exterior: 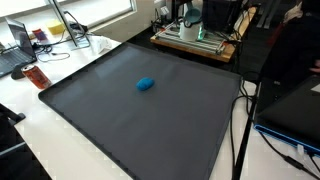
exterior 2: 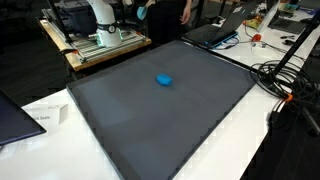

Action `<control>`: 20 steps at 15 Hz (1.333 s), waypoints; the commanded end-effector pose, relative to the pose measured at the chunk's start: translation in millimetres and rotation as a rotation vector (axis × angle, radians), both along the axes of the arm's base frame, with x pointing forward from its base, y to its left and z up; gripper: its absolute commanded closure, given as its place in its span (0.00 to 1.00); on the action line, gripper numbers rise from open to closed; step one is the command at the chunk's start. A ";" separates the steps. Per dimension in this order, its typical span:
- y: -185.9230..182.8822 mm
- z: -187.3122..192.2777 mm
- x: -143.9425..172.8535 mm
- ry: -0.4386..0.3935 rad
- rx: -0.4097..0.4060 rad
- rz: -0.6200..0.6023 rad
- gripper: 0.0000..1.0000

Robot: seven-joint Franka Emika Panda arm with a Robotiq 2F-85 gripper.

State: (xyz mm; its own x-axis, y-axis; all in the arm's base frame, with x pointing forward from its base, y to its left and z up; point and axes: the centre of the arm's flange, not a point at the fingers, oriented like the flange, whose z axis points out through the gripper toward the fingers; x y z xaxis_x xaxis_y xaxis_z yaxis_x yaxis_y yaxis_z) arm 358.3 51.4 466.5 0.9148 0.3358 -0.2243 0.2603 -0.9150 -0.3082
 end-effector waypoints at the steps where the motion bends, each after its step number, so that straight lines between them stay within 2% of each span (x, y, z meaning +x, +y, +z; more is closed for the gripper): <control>1: -13.7 16.3 30.6 -0.125 -0.052 -0.075 0.72; 6: -24.3 15.8 67.1 -0.300 -0.132 -0.173 0.72; 9: -16.4 6.4 79.7 -0.407 -0.138 -0.197 0.72; 10: -10.9 1.8 80.8 -0.394 -0.110 -0.167 0.72; 11: -19.2 8.9 77.1 -0.377 -0.111 -0.172 0.47; 18: -12.0 0.2 81.5 -0.376 -0.113 -0.159 0.47; 19: -12.0 0.3 81.5 -0.376 -0.113 -0.159 0.72; 20: -9.9 -3.3 97.9 -0.389 -0.132 -0.140 0.72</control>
